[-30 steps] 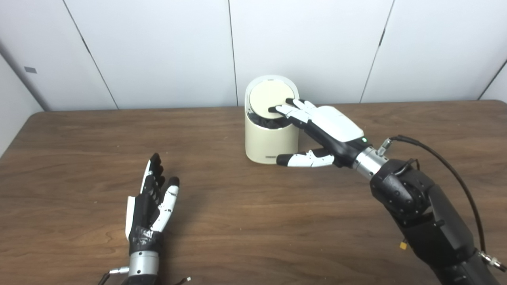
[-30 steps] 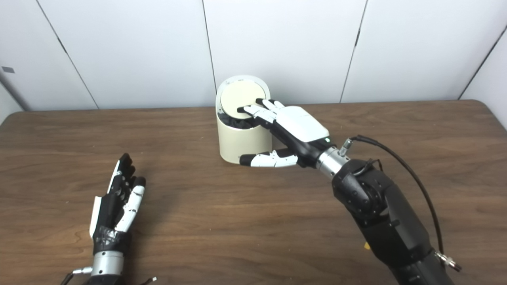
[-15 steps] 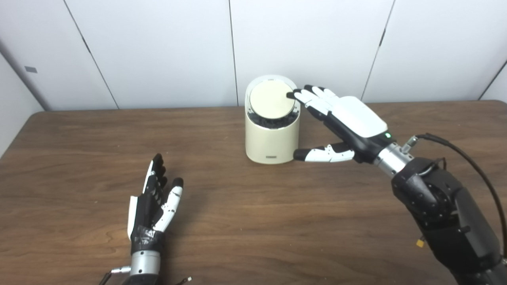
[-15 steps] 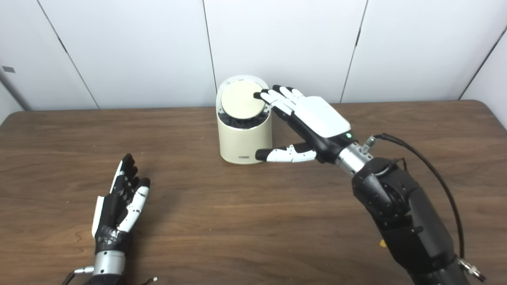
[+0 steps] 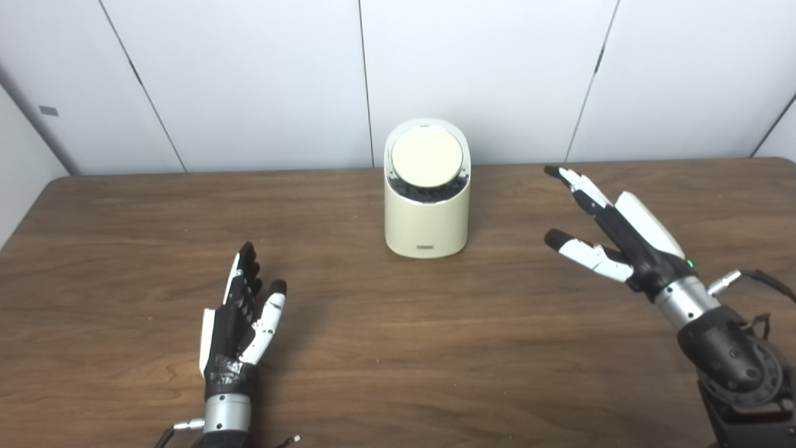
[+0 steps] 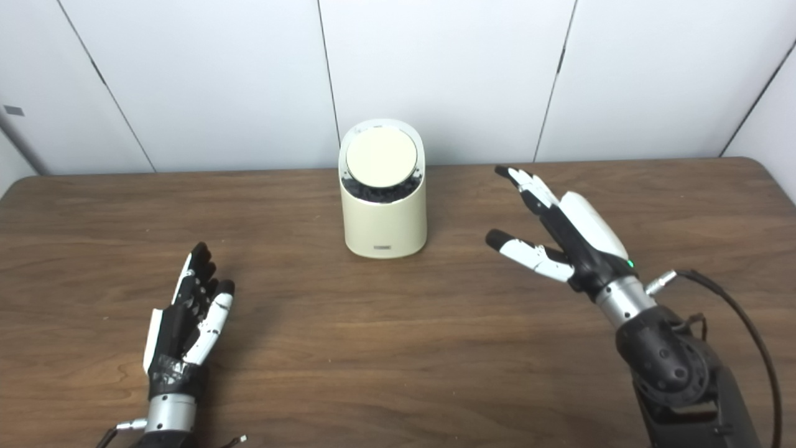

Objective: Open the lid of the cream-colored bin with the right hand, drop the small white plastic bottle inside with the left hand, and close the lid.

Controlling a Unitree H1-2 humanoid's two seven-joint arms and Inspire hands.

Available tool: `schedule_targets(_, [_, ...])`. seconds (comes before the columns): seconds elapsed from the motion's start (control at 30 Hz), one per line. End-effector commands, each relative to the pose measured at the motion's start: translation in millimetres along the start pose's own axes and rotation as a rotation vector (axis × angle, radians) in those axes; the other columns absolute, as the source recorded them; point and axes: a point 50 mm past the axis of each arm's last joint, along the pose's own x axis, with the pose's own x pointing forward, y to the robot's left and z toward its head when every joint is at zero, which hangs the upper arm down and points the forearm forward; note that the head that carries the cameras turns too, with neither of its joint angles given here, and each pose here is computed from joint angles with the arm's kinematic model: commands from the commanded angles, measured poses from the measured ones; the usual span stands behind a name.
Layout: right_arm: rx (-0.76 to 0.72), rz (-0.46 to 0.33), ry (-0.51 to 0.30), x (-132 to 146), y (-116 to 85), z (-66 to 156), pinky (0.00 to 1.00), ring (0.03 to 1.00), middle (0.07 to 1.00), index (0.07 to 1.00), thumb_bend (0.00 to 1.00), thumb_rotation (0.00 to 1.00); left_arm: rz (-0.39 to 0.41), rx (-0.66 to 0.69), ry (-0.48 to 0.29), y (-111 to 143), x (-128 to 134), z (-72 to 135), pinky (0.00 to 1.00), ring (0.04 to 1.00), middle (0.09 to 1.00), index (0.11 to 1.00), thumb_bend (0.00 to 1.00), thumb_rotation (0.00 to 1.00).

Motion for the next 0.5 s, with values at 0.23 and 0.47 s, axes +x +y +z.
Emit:
schedule_targets(0.23, [0.408,-0.099,0.04,-22,23,-12,0.97,0.997,0.978,0.967,0.58,1.0,-0.009,-0.044,0.011,1,-8,-6,1.0,0.981,0.99,0.999,0.4,0.57])
schedule_targets(0.47, [0.56,-0.143,0.065,-29,47,-8,0.97,0.98,0.97,0.955,0.57,1.0,-0.016,-0.035,-0.005,6,-14,0,0.99,0.966,0.971,0.98,0.38,0.57])
